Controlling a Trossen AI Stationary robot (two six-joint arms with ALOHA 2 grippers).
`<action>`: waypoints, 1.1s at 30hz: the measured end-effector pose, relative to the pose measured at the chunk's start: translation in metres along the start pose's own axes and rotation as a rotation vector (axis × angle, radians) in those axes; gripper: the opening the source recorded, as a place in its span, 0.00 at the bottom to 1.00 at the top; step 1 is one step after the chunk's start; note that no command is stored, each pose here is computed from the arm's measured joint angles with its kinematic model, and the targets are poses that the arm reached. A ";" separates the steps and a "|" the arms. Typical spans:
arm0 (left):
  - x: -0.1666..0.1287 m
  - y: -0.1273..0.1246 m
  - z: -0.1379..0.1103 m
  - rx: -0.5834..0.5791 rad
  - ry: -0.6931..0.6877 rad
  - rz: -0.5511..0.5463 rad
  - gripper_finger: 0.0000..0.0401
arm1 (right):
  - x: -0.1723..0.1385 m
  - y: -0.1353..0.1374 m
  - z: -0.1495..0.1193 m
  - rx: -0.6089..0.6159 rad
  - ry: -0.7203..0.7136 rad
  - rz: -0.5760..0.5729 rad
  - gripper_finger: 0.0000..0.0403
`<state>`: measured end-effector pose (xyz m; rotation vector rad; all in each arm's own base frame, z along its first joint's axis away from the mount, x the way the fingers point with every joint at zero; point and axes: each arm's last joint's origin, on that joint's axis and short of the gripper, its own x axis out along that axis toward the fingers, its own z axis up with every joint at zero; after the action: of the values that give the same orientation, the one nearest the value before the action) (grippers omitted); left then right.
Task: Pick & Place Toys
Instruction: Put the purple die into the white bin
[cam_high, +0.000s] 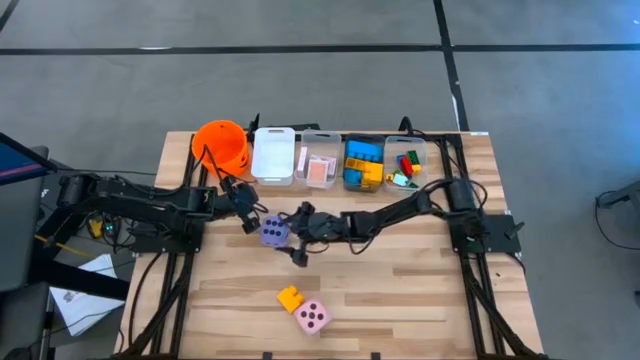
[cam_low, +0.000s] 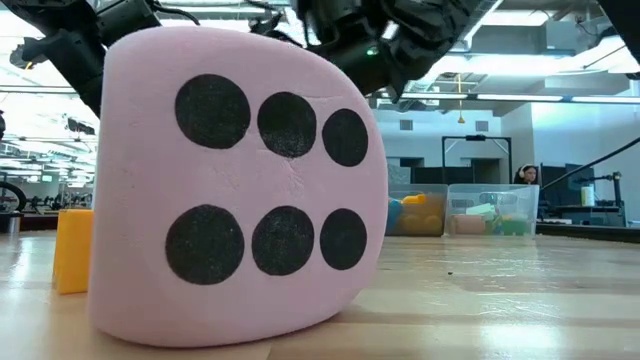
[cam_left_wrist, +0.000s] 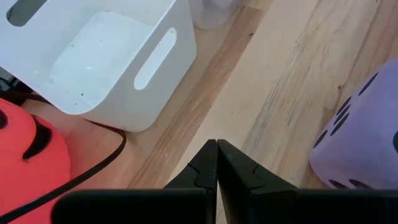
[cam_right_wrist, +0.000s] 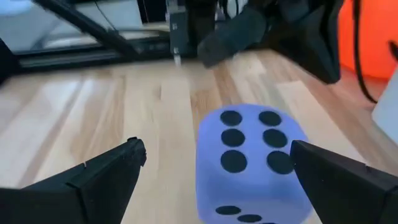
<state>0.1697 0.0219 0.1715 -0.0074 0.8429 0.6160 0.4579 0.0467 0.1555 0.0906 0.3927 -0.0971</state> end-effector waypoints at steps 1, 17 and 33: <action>0.000 0.000 0.000 0.002 0.003 0.000 0.00 | 0.005 0.001 -0.002 -0.008 0.020 -0.003 0.99; 0.000 0.002 -0.006 0.006 0.058 0.012 0.00 | 0.020 0.002 0.010 -0.032 -0.006 -0.137 0.99; 0.000 0.002 -0.006 0.006 0.058 0.016 0.00 | 0.023 -0.011 0.006 0.022 0.067 -0.085 0.99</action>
<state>0.1645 0.0217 0.1678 -0.0128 0.9017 0.6310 0.4797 0.0332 0.1510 0.0990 0.4624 -0.1824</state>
